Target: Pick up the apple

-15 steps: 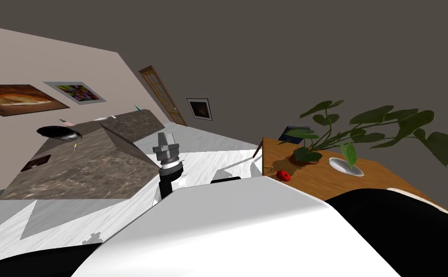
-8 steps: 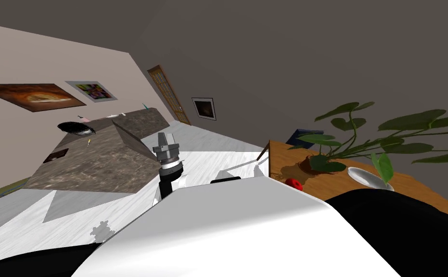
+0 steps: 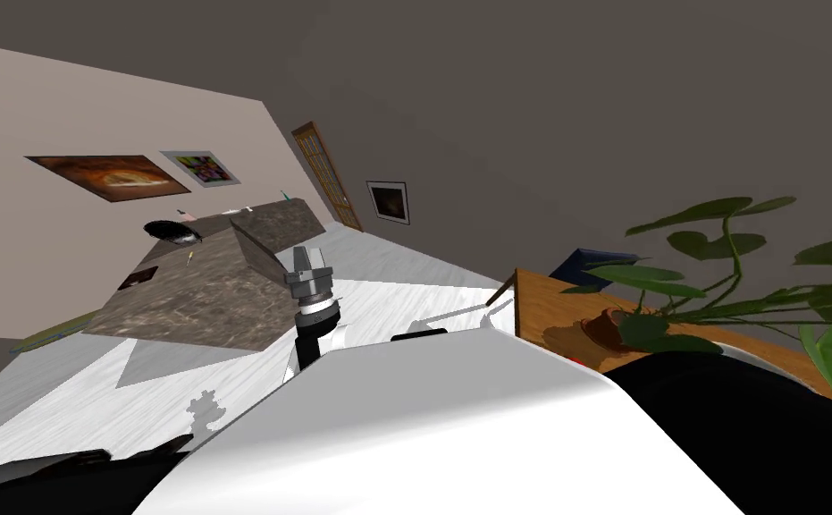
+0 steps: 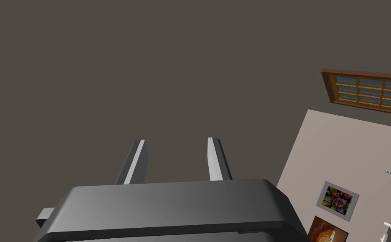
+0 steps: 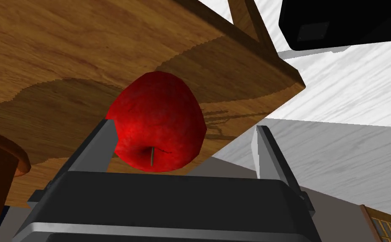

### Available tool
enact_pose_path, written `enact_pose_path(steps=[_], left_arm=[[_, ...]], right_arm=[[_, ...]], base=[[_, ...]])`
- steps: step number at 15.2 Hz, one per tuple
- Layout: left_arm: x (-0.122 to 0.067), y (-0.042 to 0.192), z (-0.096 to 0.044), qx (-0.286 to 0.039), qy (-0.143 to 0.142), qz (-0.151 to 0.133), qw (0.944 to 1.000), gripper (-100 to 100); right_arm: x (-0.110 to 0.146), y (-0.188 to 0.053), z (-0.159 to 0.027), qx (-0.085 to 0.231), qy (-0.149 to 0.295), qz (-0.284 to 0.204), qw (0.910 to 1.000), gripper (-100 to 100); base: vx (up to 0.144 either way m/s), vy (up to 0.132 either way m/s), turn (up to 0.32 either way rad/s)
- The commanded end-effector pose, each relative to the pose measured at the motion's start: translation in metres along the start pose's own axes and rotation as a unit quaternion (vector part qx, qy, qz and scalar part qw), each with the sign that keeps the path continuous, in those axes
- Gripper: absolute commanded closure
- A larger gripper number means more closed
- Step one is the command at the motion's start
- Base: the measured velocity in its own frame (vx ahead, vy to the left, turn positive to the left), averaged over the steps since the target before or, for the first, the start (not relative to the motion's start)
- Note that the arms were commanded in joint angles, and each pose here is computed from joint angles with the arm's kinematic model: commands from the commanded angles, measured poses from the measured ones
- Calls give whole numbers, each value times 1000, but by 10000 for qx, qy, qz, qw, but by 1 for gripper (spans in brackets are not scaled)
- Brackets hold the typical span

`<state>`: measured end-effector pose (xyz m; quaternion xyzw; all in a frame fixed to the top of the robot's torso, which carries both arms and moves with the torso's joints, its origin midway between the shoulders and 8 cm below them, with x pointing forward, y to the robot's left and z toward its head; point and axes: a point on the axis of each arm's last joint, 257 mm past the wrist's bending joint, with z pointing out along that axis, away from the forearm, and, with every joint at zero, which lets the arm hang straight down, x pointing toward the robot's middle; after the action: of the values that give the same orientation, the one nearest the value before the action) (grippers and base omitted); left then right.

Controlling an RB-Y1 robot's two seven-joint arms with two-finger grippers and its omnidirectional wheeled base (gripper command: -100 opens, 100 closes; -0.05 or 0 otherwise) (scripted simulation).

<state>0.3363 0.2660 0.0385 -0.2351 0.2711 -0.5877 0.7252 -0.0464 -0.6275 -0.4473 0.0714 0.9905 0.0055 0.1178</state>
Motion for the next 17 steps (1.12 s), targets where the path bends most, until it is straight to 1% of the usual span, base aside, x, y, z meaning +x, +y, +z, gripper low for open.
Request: enact_pose_path(steps=[1,3,4,5,9,10,11,15,16,17], left_arm=[[0,0,0,0,0,0,10000,0],[0,0,0,0,0,0,10000,0],[0,0,0,0,0,0,10000,0],[0,0,0,0,0,0,10000,0],[0,0,0,0,0,1,10000,0],[0,0,0,0,0,1,10000,0],[0,0,0,0,0,1,10000,0],[0,0,0,0,0,0,10000,0],[0,0,0,0,0,0,10000,0],[0,0,0,0,0,0,10000,0]], right_arm=[[8,-26,-15,257,202,-187,9993,-100],[13,-46,-28,448,353,-333,9978,-100],[10,-34,-19,324,255,-234,9989,-100],[17,-31,-11,350,256,-210,9988,-100],[25,-22,2,345,238,-154,9990,-100],[22,-25,-2,346,242,-167,9990,-100],[22,-25,-1,348,241,-167,9990,100],[22,-25,-2,353,242,-170,9989,100],[17,-31,-11,350,256,-210,9988,100],[14,-34,-16,351,265,-234,9988,100]], base=[[122,50,142],[117,36,157],[72,15,59],[21,-19,57],[-12,-55,57],[-8,-38,18],[-2,-14,3],[0,-3,0],[3,28,-74],[0,67,-111]])
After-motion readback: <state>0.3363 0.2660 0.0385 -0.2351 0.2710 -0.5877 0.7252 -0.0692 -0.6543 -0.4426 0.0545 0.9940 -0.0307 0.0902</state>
